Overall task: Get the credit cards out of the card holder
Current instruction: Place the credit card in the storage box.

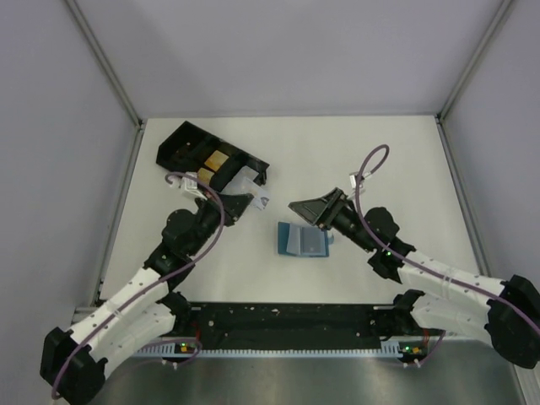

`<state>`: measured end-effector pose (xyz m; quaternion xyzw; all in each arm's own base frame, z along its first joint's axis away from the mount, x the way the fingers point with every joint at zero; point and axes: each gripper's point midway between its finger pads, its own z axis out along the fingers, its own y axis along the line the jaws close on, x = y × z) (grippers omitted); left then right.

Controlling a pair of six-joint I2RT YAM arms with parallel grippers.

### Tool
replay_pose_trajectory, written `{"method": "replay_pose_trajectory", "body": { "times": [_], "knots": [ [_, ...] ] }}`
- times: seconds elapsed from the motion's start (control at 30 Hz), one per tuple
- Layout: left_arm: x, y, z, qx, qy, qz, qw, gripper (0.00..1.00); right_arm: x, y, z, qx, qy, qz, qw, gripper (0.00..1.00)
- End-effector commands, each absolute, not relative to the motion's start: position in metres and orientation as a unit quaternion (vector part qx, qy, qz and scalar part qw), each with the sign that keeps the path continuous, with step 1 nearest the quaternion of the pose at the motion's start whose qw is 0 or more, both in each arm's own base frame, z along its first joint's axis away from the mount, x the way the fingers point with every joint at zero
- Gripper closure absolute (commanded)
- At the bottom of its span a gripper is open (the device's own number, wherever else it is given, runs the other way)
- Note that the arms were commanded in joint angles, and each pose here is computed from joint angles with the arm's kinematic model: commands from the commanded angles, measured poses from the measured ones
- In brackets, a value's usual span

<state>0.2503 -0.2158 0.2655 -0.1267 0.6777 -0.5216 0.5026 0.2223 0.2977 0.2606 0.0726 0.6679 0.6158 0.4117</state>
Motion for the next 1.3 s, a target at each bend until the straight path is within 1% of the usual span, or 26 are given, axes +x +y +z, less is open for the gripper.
{"method": "replay_pose_trajectory", "body": {
  "times": [0.0, 0.03, 0.1, 0.13, 0.23, 0.47, 0.53, 0.67, 0.87, 1.07, 1.1, 1.17, 1.27],
  "knots": [
    [0.284, -0.169, 0.25, -0.182, 0.717, -0.395, 0.544, 1.0, 0.23, 0.273, 0.246, 0.07, 0.694, 0.559, 0.449, 0.23],
    [0.29, -0.163, 0.246, -0.188, 0.722, -0.386, 0.542, 1.0, 0.231, 0.269, 0.24, 0.066, 0.704, 0.541, 0.455, 0.19],
    [0.304, -0.155, 0.241, -0.2, 0.729, -0.375, 0.537, 1.0, 0.232, 0.26, 0.232, 0.062, 0.72, 0.513, 0.464, 0.15],
    [0.31, -0.152, 0.239, -0.205, 0.73, -0.372, 0.535, 1.0, 0.234, 0.255, 0.229, 0.062, 0.724, 0.498, 0.473, 0.11],
    [0.337, -0.148, 0.236, -0.212, 0.736, -0.36, 0.533, 1.0, 0.235, 0.242, 0.222, 0.057, 0.738, 0.459, 0.491, 0.08],
    [0.403, -0.16, 0.215, -0.216, 0.765, -0.362, 0.487, 1.0, 0.235, 0.227, 0.214, 0.046, 0.75, 0.419, 0.51, 0.07],
    [0.42, -0.159, 0.203, -0.224, 0.774, -0.349, 0.478, 1.0, 0.235, 0.226, 0.212, 0.044, 0.752, 0.415, 0.511, 0.07],
    [0.447, -0.161, 0.173, -0.236, 0.795, -0.346, 0.438, 1.0, 0.235, 0.222, 0.21, 0.042, 0.752, 0.409, 0.515, 0.07],
    [0.469, -0.158, 0.137, -0.257, 0.811, -0.335, 0.406, 1.0, 0.236, 0.219, 0.207, 0.043, 0.753, 0.403, 0.518, 0.07],
    [0.484, -0.162, 0.128, -0.257, 0.816, -0.335, 0.395, 1.0, 0.235, 0.217, 0.207, 0.042, 0.753, 0.403, 0.518, 0.07],
    [0.486, -0.163, 0.126, -0.257, 0.816, -0.336, 0.393, 0.99, 0.235, 0.218, 0.207, 0.042, 0.754, 0.404, 0.517, 0.07],
    [0.487, -0.166, 0.124, -0.258, 0.819, -0.339, 0.384, 0.94, 0.235, 0.217, 0.208, 0.043, 0.753, 0.405, 0.518, 0.07],
    [0.486, -0.167, 0.115, -0.263, 0.83, -0.333, 0.363, 0.78, 0.235, 0.217, 0.207, 0.044, 0.755, 0.404, 0.515, 0.07]
  ]
}}
